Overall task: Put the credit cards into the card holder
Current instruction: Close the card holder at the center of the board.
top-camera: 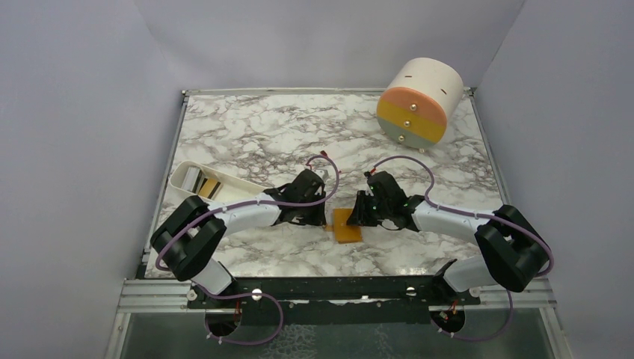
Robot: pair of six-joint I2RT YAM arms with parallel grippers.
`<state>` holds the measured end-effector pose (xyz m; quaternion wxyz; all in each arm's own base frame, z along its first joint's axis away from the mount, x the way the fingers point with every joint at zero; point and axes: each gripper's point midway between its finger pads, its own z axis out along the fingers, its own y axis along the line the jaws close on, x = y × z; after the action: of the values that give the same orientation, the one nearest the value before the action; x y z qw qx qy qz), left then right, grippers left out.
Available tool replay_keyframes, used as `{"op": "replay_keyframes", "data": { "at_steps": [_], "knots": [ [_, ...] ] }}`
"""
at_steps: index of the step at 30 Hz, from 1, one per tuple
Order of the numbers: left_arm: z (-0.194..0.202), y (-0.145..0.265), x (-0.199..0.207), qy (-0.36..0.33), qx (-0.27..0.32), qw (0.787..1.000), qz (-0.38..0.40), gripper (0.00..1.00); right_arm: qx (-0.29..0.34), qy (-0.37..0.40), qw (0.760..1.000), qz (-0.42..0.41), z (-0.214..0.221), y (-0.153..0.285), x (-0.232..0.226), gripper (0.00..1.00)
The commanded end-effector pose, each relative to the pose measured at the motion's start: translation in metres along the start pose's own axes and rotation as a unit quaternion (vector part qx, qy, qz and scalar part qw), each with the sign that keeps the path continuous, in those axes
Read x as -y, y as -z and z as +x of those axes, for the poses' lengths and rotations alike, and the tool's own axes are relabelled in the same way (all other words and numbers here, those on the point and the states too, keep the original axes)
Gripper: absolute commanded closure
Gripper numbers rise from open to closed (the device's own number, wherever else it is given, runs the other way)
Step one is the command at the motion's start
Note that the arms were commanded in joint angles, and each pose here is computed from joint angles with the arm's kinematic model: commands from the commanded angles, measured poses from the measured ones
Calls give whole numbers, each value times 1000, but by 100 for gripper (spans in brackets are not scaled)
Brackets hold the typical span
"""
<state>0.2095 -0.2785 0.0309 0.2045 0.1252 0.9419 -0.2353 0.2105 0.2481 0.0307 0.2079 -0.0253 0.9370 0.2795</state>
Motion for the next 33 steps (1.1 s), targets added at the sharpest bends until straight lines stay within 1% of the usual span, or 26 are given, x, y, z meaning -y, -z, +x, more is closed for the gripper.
{"op": "replay_keyframes", "data": {
  "at_steps": [1,5,12,18,22,27,30,33],
  "knots": [
    [0,10,-1,3,8,1000,-3,76,-29,2,998,63,26,-7,36,81],
    [-1,16,2,7,14,1000,3,74,-29,3,998,61,26,-7,35,81],
    [-17,19,33,8,28,997,70,51,-28,4,998,56,25,-6,33,81],
    [-16,4,31,9,15,998,60,40,-24,7,998,51,21,-5,29,81],
    [-14,-8,31,-2,8,999,52,39,-22,7,998,50,21,-6,29,81],
    [-13,-15,25,-16,7,1000,25,39,-33,5,998,53,29,-11,35,81],
    [-12,-11,10,-28,7,999,-21,44,-34,4,998,56,30,-12,37,81],
    [-9,-5,-4,-36,9,998,-52,50,-37,2,998,60,32,-13,39,81]
  ]
}}
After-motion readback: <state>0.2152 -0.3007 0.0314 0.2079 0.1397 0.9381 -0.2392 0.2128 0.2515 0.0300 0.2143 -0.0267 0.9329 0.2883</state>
